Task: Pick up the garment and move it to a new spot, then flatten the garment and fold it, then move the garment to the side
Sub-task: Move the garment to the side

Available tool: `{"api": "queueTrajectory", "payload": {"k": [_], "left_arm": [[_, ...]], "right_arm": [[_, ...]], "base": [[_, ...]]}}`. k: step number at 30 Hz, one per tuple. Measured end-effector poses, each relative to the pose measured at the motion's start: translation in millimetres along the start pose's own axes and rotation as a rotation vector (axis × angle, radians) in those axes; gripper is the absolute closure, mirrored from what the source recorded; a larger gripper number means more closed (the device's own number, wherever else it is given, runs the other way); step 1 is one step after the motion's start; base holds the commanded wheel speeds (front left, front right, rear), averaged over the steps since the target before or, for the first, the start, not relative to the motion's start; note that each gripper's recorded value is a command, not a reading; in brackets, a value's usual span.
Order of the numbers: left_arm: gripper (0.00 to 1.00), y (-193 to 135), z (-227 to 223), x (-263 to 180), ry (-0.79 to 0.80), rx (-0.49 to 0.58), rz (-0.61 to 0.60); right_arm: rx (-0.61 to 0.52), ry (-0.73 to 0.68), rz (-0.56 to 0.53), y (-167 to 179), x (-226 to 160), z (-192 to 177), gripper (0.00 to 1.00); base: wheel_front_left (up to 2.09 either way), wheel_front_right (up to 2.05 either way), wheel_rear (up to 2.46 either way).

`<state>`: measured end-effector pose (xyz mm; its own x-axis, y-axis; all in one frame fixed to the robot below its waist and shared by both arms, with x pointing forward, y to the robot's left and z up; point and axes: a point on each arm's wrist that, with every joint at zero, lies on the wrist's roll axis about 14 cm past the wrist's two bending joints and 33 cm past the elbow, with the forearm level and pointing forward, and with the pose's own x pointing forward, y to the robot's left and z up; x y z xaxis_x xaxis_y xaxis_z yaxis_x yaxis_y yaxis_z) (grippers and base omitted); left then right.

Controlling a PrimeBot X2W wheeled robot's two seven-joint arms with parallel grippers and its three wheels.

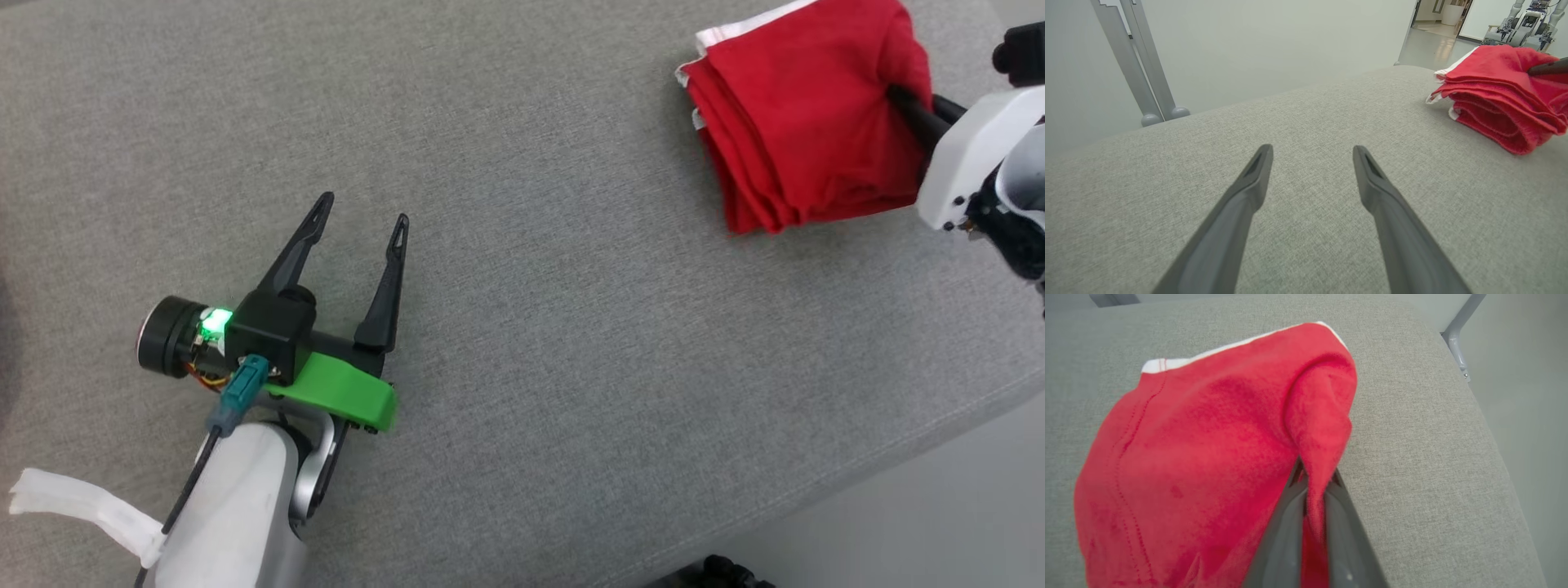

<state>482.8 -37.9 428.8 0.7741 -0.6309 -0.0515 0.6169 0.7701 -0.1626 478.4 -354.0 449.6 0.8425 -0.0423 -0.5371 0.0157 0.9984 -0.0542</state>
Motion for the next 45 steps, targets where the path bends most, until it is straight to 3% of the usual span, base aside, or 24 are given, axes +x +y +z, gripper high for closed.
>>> {"api": "queueTrajectory", "payload": {"k": [11,12,13,14,22,27,37,45], "left_arm": [[0.00,32.8,-31.4,-3.7,0.059,-0.009,0.055],[0.00,35.4,-32.9,-4.6,0.062,-0.009,0.061],[0.00,37.9,-34.0,-5.4,0.063,-0.010,0.069],[0.00,39.7,-34.5,-6.1,0.063,-0.010,0.074],[0.00,49.6,-31.0,-14.9,0.047,-0.010,0.121],[0.00,47.1,-19.9,-23.9,0.016,-0.033,0.151],[0.00,63.0,27.8,-59.8,-0.086,-0.008,0.285],[0.00,75.4,66.4,-110.5,-0.157,0.049,0.403]], "right_arm": [[-0.122,0.066,-0.179,-69.0,39.1,4.1,1.00],[-0.130,0.068,-0.178,-68.3,43.8,3.1,0.88],[-0.134,0.061,-0.177,-67.1,48.5,3.4,0.64],[-0.140,0.058,-0.179,-66.7,52.5,3.0,0.00],[-0.188,0.019,-0.234,-77.1,57.6,8.5,0.00],[-0.203,-0.123,-0.242,-77.4,41.1,42.1,0.00],[-0.167,-0.467,-0.042,-4.0,-3.6,137.3,0.00],[-0.074,-0.640,0.104,51.1,-57.9,150.7,0.00]], "base": [[0.00,0.00,0.00],[0.00,0.00,0.00],[0.00,0.00,0.00],[0.00,0.00,0.00],[0.00,0.00,0.00],[0.00,0.00,0.00],[0.00,0.00,0.00],[0.00,0.00,0.00]]}}
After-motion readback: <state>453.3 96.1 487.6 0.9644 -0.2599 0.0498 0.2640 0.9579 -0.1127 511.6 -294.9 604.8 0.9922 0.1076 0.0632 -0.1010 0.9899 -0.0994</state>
